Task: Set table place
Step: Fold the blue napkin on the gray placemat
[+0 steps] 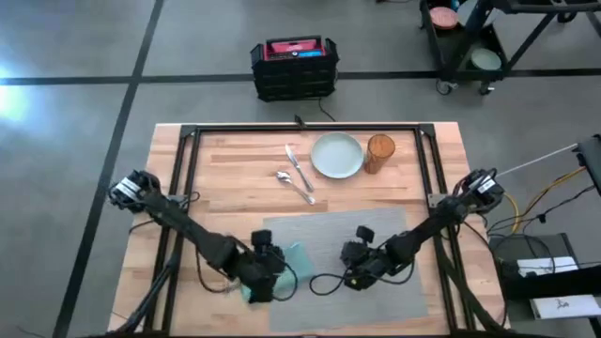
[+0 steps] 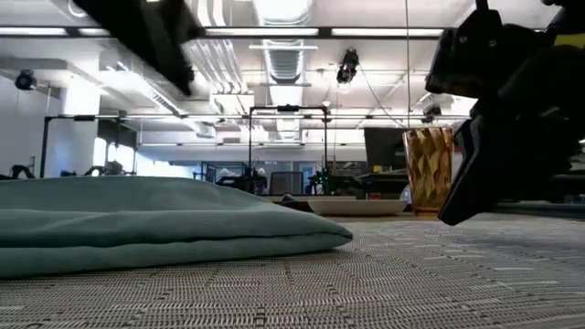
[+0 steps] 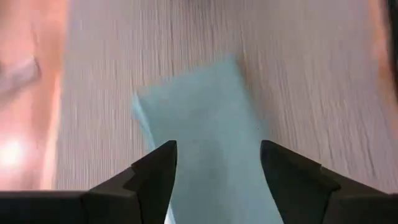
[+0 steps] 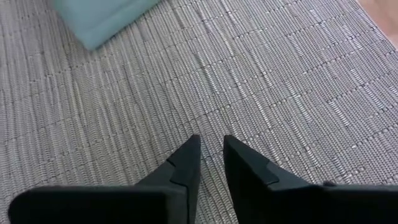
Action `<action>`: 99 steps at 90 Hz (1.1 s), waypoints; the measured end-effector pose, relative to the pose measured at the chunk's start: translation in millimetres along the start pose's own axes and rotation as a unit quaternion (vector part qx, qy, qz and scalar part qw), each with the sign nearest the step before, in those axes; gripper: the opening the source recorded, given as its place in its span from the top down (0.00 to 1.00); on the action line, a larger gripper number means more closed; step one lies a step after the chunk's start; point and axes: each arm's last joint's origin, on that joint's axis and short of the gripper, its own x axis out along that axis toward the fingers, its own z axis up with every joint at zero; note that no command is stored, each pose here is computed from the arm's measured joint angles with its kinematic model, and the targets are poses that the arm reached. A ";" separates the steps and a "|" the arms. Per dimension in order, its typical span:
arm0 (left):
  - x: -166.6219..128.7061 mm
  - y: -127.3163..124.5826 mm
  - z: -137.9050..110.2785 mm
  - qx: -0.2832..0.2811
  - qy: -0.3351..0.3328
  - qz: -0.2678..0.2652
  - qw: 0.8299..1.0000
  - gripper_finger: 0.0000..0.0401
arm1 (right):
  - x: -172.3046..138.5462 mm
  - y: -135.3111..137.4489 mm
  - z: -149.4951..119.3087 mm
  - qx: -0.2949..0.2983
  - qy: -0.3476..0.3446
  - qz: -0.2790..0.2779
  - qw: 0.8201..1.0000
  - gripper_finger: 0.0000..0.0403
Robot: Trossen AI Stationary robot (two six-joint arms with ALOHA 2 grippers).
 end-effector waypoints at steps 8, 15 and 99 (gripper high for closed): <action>-1.5 -15.5 -4.2 -0.039 0.048 -0.010 0.998 0.46 | 0.0 0.0 -0.1 -0.001 0.000 0.000 1.000 0.83; 5.3 -28.6 -9.8 -0.062 0.081 -0.023 0.994 0.46 | 0.0 0.0 0.0 -0.001 0.000 0.000 1.000 0.82; 60.6 -50.5 -38.2 -0.110 0.131 0.007 0.985 0.67 | 0.0 1.4 1.5 -0.009 -0.008 0.006 1.000 0.90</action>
